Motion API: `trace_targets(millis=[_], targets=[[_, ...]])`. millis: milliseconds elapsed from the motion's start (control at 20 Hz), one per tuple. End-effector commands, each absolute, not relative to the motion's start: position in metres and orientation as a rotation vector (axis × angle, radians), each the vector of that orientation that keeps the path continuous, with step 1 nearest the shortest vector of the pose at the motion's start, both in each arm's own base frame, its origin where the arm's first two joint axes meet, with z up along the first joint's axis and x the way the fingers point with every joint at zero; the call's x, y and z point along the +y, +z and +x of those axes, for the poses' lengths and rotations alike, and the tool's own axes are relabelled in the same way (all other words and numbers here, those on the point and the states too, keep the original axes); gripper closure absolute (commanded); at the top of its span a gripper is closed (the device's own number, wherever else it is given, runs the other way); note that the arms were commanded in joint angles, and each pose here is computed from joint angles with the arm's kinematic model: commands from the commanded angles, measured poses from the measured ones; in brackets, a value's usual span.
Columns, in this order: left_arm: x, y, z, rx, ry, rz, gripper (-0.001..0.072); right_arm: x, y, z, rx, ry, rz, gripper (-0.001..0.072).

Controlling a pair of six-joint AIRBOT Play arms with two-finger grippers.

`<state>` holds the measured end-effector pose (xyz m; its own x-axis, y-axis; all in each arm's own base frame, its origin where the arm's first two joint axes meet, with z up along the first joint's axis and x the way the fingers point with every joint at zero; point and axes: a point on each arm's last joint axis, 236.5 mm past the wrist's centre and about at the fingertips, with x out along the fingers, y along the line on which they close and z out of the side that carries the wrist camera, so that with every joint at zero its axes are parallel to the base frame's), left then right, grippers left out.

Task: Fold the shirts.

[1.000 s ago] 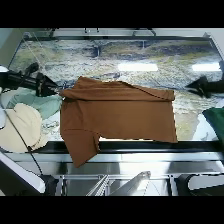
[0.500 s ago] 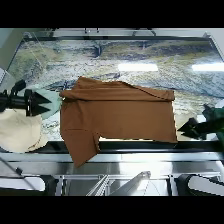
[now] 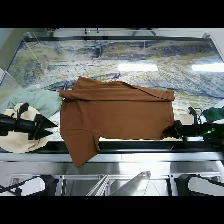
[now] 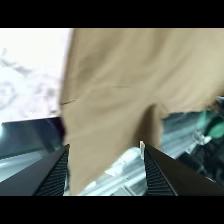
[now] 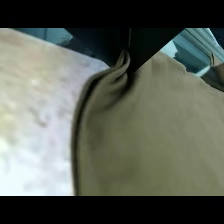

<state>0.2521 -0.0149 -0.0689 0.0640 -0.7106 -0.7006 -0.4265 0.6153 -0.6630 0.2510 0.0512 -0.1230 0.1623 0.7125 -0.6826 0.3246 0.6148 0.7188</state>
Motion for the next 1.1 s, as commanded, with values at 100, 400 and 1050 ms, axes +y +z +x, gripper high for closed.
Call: trace_targets(millis=[100,400,1050], targets=[[-0.025,-0.114,0.232,1.570,-0.159,-0.955,0.0220,0.056,-0.118,0.260,1.388,0.364,0.962,0.0689],[-0.070,-0.128,0.243,1.583,-0.244,-0.754,0.0222,0.061,-0.110,0.268,1.352,0.385,1.002,0.0689],[-0.153,0.260,0.295,0.671,-0.970,-0.478,0.0683,0.100,0.203,0.301,0.572,0.939,0.915,0.0689]])
